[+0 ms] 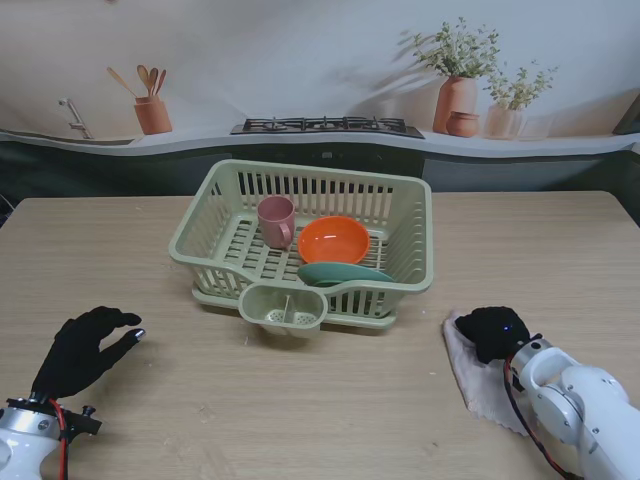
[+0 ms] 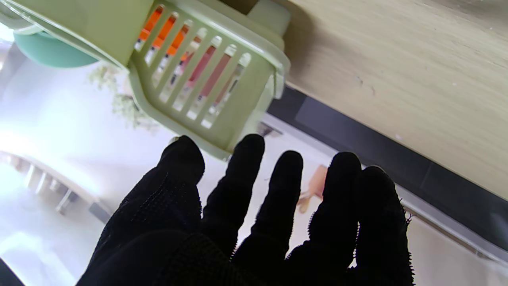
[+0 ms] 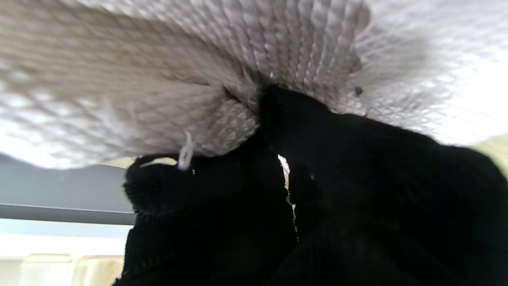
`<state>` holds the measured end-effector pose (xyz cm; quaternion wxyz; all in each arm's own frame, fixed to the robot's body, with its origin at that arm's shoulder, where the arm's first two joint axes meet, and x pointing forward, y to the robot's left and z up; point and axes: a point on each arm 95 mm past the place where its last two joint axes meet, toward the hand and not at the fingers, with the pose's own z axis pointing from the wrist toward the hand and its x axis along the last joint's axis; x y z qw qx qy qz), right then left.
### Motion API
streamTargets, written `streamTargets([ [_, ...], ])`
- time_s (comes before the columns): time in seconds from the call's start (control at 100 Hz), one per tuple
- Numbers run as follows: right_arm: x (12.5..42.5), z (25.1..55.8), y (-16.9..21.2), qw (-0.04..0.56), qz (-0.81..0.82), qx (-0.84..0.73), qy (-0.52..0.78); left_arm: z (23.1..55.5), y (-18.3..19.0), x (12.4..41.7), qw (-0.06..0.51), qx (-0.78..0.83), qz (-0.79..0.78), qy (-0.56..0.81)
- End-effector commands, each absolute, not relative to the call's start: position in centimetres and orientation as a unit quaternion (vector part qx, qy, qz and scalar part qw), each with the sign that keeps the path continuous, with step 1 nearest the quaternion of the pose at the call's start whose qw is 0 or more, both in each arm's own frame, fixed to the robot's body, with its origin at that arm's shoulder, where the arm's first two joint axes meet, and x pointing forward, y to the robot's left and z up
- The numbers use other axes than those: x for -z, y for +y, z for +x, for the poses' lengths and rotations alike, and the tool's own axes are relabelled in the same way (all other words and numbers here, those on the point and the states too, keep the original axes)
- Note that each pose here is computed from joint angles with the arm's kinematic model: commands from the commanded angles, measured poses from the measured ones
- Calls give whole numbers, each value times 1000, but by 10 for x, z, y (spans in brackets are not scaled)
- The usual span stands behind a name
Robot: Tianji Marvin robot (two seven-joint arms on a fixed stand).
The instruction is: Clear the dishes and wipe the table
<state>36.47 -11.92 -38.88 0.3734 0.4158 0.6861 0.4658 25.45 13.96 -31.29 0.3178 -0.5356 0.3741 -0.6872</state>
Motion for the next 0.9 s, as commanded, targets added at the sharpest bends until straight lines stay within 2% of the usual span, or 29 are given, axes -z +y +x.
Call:
streamTargets([
  [0.0,423,352,-127,350,447,-428,703,253,137,314,313,686,-540,375],
  [0.28,419,398,-108,373,453,-431,685,251,138,315,315,688,-537,373],
  [0.45,421,408,-101,372,456,-427,686,251,138,315,315,688,-538,373],
  [0.56,422,399,-101,357,461,-421,695,251,138,315,315,686,-539,374],
  [0.89,416,340,-125,310,469,-427,708,251,137,315,312,686,-541,373],
])
